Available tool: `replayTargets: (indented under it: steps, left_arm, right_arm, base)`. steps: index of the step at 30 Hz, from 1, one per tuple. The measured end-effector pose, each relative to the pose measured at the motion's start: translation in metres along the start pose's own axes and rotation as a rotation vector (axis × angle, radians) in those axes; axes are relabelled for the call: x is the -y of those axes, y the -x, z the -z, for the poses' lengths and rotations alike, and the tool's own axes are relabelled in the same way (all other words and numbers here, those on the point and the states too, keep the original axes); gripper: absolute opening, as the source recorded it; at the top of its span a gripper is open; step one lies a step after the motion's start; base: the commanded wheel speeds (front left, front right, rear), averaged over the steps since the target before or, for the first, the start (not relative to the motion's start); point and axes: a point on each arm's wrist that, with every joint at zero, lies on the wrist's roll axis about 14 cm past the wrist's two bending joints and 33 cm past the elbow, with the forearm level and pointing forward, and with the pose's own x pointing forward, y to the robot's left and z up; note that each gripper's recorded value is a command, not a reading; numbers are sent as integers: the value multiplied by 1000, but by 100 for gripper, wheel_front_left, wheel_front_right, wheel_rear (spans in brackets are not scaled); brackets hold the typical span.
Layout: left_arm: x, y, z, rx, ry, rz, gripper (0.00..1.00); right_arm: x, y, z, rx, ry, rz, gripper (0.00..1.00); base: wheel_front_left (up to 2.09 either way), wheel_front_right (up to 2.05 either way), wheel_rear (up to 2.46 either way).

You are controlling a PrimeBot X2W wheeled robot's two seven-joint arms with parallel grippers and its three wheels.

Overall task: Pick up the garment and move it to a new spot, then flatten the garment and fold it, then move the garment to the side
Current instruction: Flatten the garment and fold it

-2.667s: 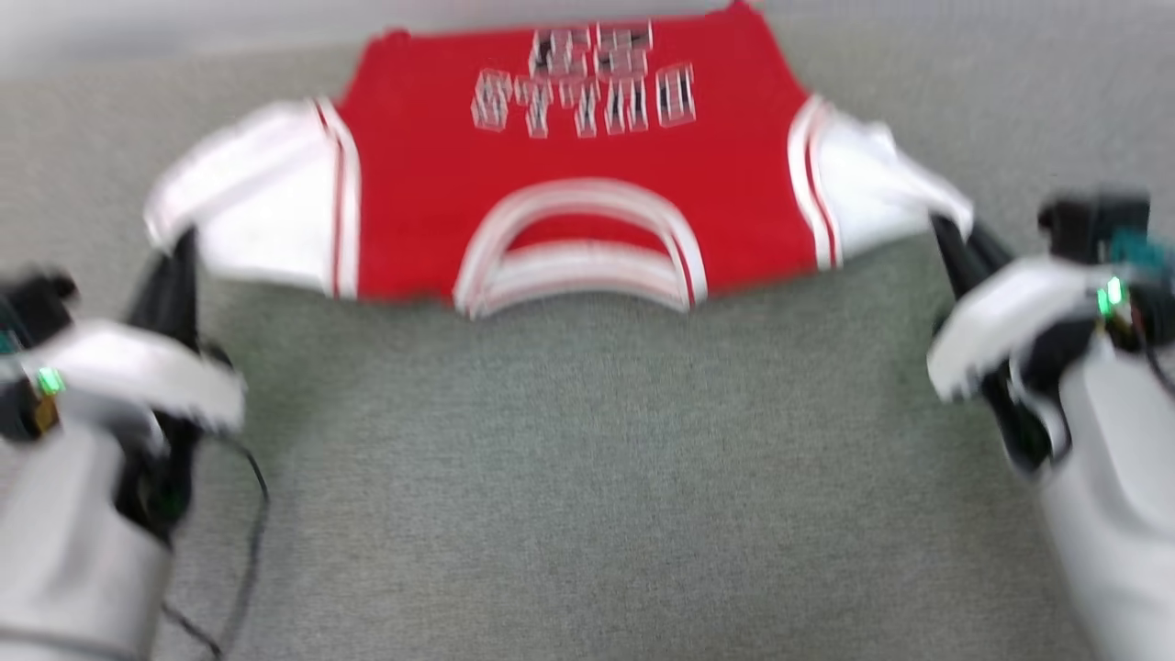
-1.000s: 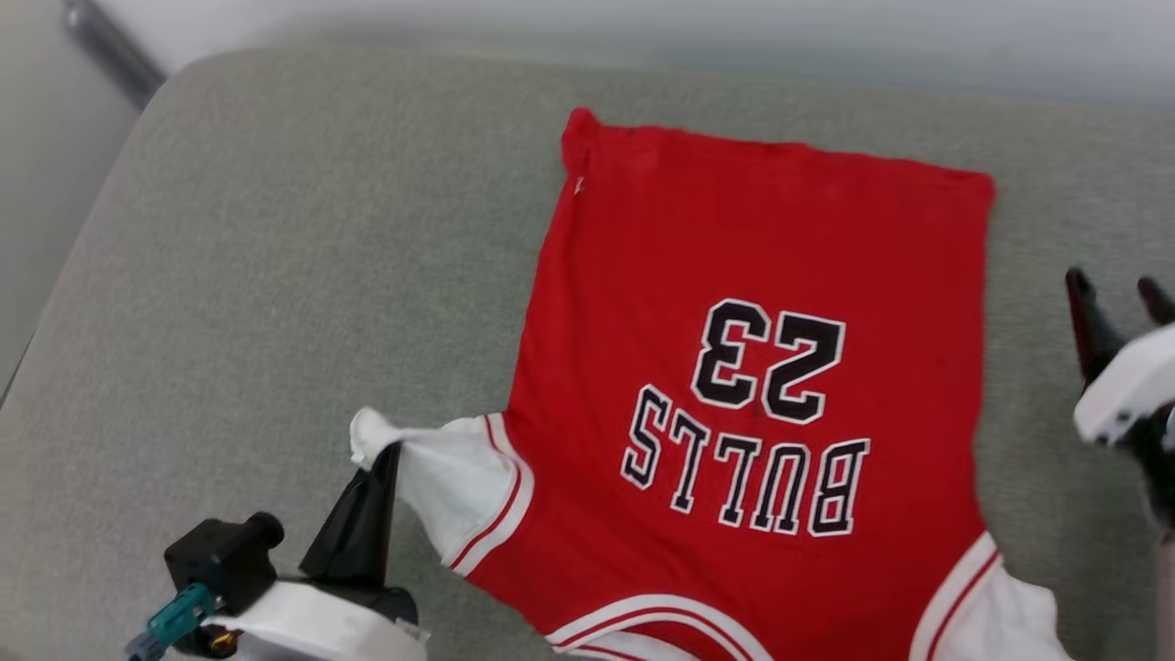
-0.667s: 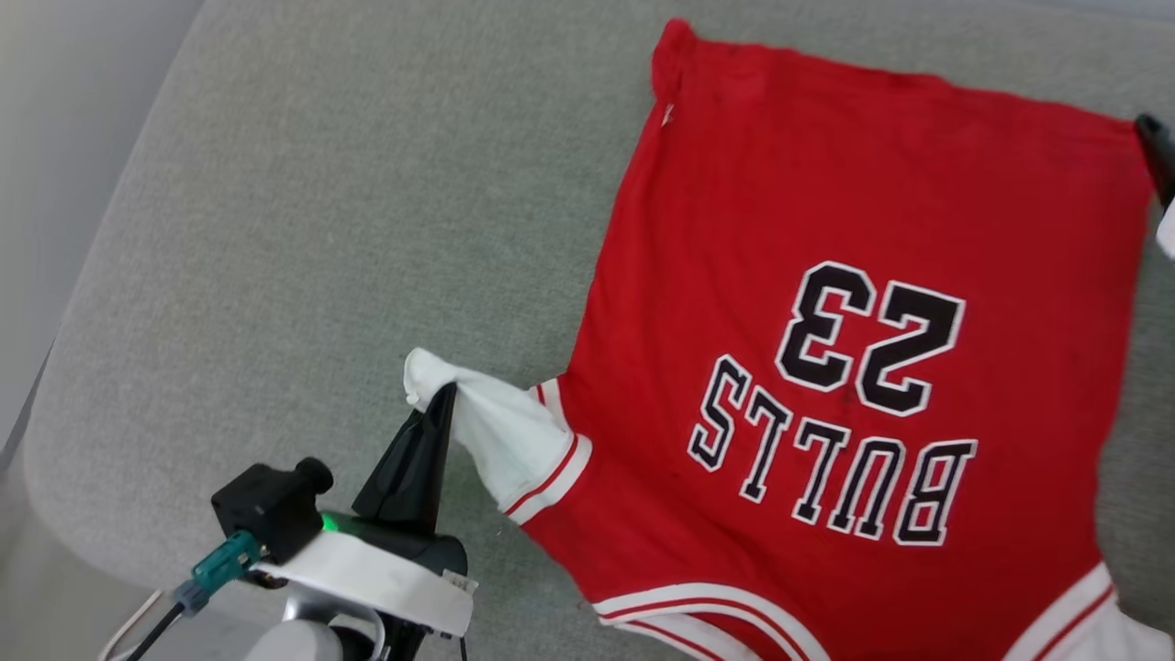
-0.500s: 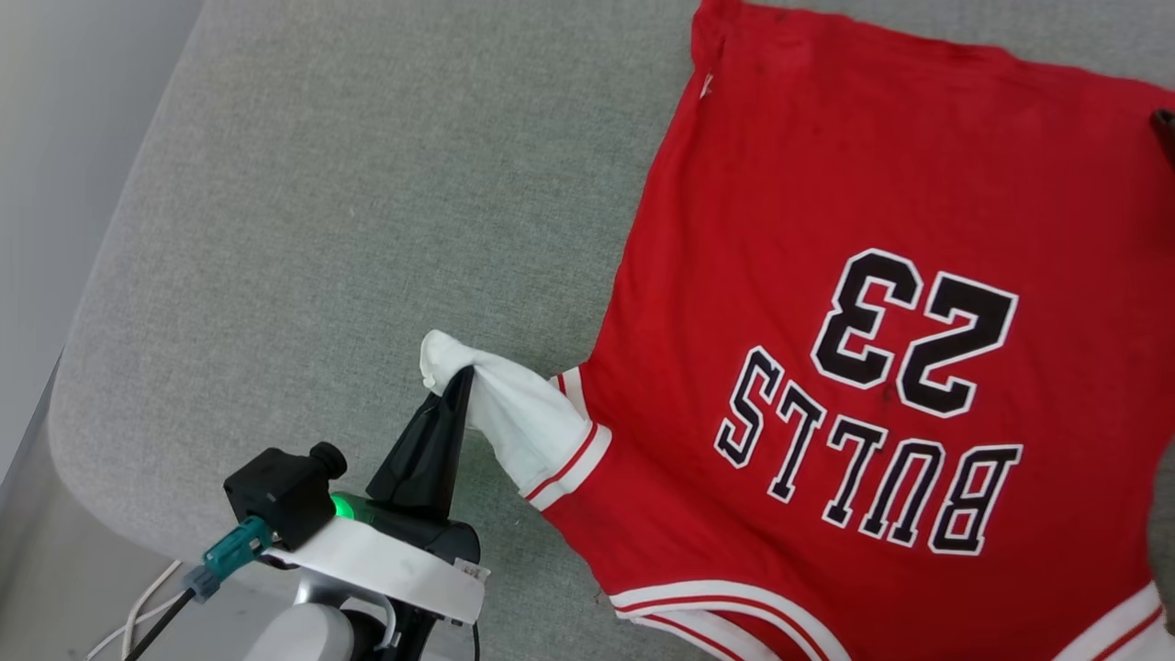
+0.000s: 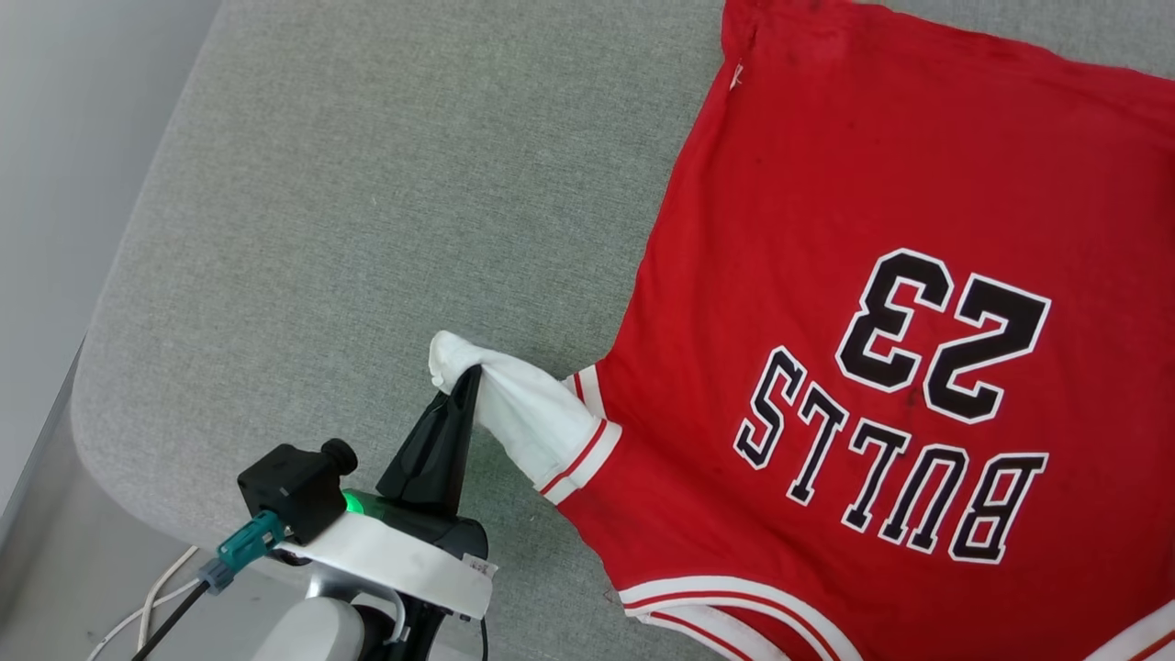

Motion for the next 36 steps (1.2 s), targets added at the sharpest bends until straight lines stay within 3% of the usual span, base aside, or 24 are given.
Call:
replayTargets:
  steps: [7, 12, 19, 23, 29, 30, 35, 36]
  left_arm:
    - [-5, 11, -9, 28, -1, -17, 0]
    - [-9, 23, -14, 44, -2, -34, 0]
    - [-14, 33, -16, 41, -3, -55, 0]
    - [-14, 34, -19, 41, -6, -52, 0]
    - [-3, 34, -16, 13, -11, -8, 0]
    - [0, 35, -12, -8, -7, 4, 0]
    - [15, 33, -6, -50, -21, 53, 0]
    - [23, 32, -5, -69, -35, 85, 0]
  right_arm:
    - [-3, 29, -8, 14, 111, 55, 0]
    - [9, 76, -31, 130, 200, 112, 0]
    - [38, 130, 5, 182, 265, 145, 0]
    - [61, 156, 52, 177, 239, 155, 0]
    - [93, 187, 154, 105, 139, 184, 0]
    - [98, 195, 191, 73, 87, 187, 0]
    - [94, 205, 281, -14, -63, 173, 0]
    - [85, 206, 326, -66, -162, 156, 0]
  base:
    - [0, 0, 0]
    - [0, 0, 0]
    - [0, 0, 0]
    - [0, 0, 0]
    - [0, 0, 0]
    - [0, 0, 0]
    - [0, 0, 0]
    - [0, 0, 0]
